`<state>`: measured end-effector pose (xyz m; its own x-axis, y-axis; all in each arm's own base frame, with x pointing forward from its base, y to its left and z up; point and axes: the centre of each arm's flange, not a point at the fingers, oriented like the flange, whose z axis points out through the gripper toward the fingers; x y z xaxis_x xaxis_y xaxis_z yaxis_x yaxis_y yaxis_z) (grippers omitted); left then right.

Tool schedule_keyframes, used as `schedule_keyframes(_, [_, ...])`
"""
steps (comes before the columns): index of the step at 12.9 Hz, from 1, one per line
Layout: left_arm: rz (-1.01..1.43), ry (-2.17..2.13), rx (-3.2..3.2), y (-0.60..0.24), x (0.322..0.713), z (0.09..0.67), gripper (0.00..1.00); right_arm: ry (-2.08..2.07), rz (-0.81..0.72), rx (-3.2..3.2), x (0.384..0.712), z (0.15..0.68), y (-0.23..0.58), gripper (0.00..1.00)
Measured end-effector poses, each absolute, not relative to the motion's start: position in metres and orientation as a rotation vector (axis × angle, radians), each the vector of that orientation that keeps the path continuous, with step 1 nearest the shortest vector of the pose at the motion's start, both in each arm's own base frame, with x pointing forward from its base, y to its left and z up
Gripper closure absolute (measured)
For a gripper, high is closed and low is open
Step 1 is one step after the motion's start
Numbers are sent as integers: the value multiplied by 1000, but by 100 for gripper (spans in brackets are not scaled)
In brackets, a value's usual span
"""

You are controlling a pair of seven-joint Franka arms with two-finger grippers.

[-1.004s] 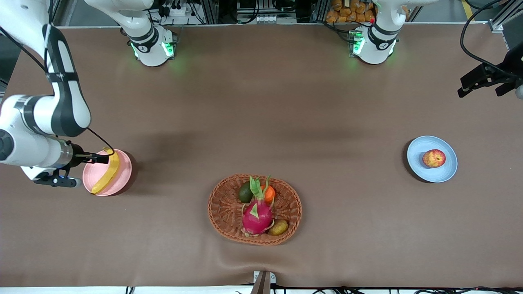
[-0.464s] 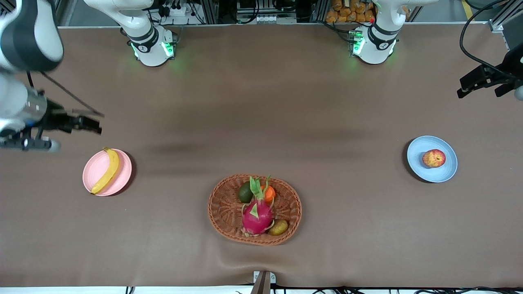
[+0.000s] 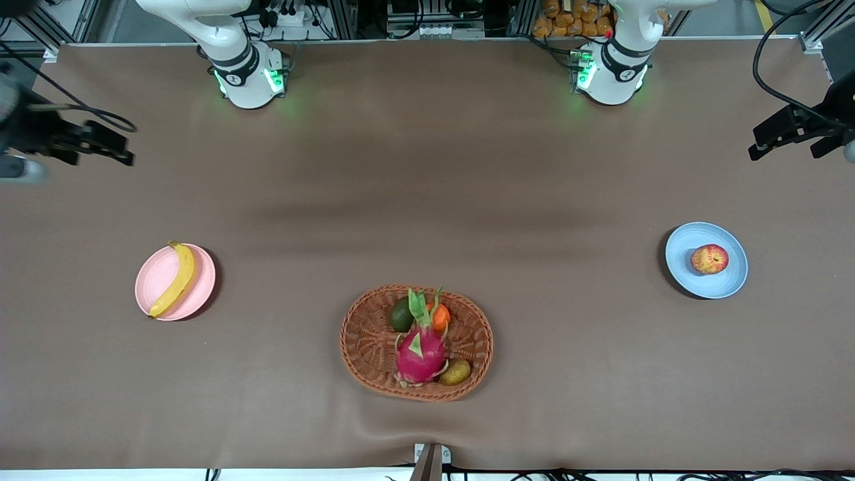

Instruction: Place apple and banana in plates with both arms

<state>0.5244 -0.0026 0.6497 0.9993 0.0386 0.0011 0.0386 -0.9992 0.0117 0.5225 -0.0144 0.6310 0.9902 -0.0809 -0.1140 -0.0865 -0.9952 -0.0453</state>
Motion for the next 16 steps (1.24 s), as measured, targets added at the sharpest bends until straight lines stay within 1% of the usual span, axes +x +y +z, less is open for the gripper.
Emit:
schedule_keyframes(4, [-3,60,3130,-3,525,648,0,170,160,-3077,521,639,-47,0])
schedule_keyframes(11, [-6,57,3130,-4,526,647,0,126,115,-3083,526,643,-40,0])
schedule_keyframes(16, [-6,51,3130,-6,526,647,0,126,112,-3083,526,643,-41,0])
